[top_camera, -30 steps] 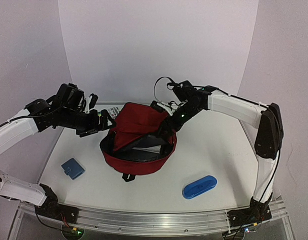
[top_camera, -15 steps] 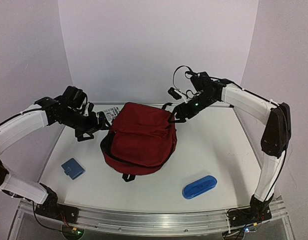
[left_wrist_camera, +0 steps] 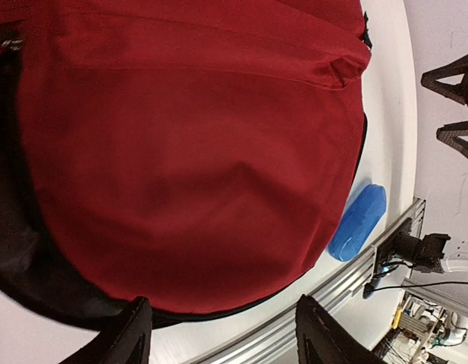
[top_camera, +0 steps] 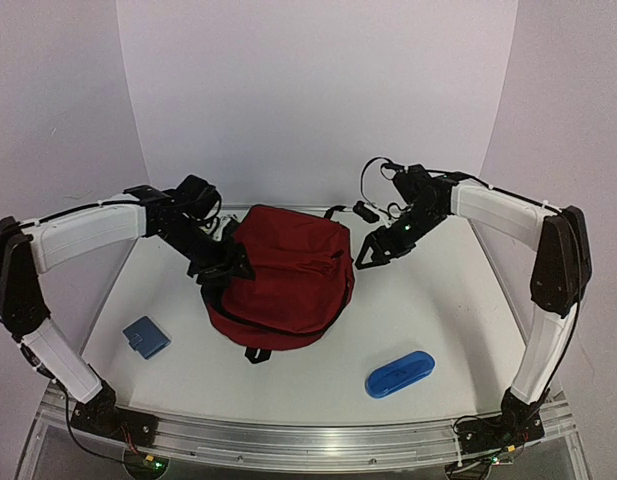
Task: Pack the student bag
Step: Adjust the student bag at the center of the board.
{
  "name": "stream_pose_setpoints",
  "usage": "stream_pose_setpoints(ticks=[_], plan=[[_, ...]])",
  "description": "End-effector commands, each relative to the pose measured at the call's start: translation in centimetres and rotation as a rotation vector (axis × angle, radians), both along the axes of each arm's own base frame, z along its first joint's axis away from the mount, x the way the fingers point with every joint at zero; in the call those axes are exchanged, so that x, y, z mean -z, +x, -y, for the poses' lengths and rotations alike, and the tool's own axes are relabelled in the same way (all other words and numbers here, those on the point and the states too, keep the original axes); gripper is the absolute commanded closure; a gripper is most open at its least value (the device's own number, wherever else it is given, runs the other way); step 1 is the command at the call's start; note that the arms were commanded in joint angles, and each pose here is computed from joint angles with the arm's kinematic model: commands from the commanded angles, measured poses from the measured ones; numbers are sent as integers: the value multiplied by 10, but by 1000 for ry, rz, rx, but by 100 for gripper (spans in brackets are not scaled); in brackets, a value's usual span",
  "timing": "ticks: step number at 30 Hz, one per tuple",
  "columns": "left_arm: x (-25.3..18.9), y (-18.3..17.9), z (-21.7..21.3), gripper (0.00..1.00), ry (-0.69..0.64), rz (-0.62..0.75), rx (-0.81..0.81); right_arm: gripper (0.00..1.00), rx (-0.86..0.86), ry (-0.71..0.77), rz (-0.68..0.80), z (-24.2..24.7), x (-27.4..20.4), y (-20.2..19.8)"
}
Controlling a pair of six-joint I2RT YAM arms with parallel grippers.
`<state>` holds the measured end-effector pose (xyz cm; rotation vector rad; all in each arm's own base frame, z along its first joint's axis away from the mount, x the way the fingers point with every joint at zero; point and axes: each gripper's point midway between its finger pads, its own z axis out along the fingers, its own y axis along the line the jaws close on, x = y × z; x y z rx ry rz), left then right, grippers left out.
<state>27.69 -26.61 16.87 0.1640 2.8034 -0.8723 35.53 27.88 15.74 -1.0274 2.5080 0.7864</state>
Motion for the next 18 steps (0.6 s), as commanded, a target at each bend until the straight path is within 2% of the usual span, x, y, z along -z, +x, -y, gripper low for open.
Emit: stream_pose_setpoints(ticks=[1,5,10,13,18], plan=[[8,4,52,42,-1,21,163,29,34,-18,-51,3,18,8],[39,12,81,51,30,-32,206,32,85,12,-95,14,25,26],[82,33,84,55,136,-63,166,34,91,37,-98,14,21,33],[103,48,74,48,242,-67,111,34,75,55,-94,13,16,30],[107,70,48,37,299,-73,-3,34,53,67,-93,12,15,25]])
